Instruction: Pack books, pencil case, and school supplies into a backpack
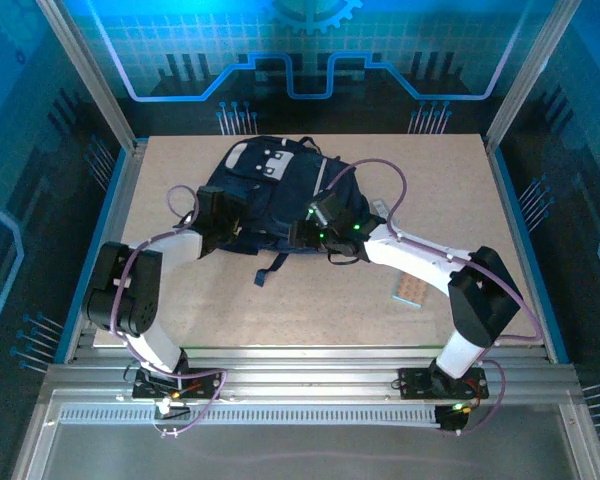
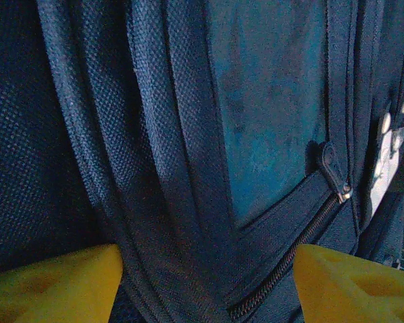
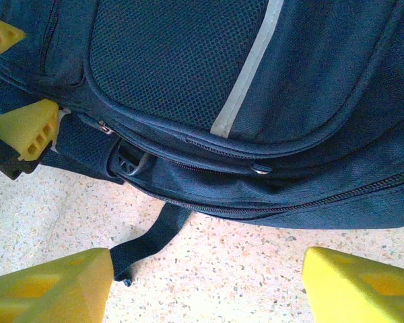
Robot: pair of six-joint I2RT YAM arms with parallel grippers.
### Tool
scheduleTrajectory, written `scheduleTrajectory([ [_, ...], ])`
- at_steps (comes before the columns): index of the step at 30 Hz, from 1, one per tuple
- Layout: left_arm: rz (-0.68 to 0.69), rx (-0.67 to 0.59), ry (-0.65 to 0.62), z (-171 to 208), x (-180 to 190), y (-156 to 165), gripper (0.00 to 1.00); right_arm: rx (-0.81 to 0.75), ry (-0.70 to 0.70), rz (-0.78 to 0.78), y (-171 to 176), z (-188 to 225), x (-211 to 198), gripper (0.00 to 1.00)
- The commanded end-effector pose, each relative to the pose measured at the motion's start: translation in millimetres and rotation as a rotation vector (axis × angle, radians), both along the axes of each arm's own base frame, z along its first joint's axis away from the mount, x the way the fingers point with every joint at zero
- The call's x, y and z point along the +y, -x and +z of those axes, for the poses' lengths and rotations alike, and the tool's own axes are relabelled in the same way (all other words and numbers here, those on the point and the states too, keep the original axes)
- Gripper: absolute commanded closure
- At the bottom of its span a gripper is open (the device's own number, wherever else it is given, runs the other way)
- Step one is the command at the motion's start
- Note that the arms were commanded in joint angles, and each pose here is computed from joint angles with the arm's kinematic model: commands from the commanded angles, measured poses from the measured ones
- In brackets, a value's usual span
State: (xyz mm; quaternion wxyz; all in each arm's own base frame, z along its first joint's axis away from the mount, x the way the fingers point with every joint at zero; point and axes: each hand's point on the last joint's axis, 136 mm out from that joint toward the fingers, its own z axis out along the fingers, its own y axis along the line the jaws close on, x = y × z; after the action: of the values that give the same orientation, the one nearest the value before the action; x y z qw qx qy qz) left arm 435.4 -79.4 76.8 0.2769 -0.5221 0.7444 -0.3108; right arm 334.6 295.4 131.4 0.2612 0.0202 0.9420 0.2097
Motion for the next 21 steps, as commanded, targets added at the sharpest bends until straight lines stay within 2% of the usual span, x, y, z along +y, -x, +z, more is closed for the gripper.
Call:
scheduleTrajectory([
  [1,0.02,0.046,0.062,-21.1,-1.2,3.5,0.31,-0.029,0.021,-0.012,-2.3,7.9,-5.2,0.25],
  [10,-0.009,0.089,0.105,-23.4,-12.6,14.6,0.3,-0.022,0.024,-0.013,-3.8,4.0,-3.4,0.24],
  [15,-0.001,0.102,0.049,-22.3,-8.2,33.8,0.29,-0.017,0.025,-0.015,-4.2,0.4,-2.8,0.24],
  [21,-0.016,0.121,0.053,-22.2,-9.6,45.0,0.29,-0.012,0.026,-0.007,-3.3,-0.4,-0.7,0.24],
])
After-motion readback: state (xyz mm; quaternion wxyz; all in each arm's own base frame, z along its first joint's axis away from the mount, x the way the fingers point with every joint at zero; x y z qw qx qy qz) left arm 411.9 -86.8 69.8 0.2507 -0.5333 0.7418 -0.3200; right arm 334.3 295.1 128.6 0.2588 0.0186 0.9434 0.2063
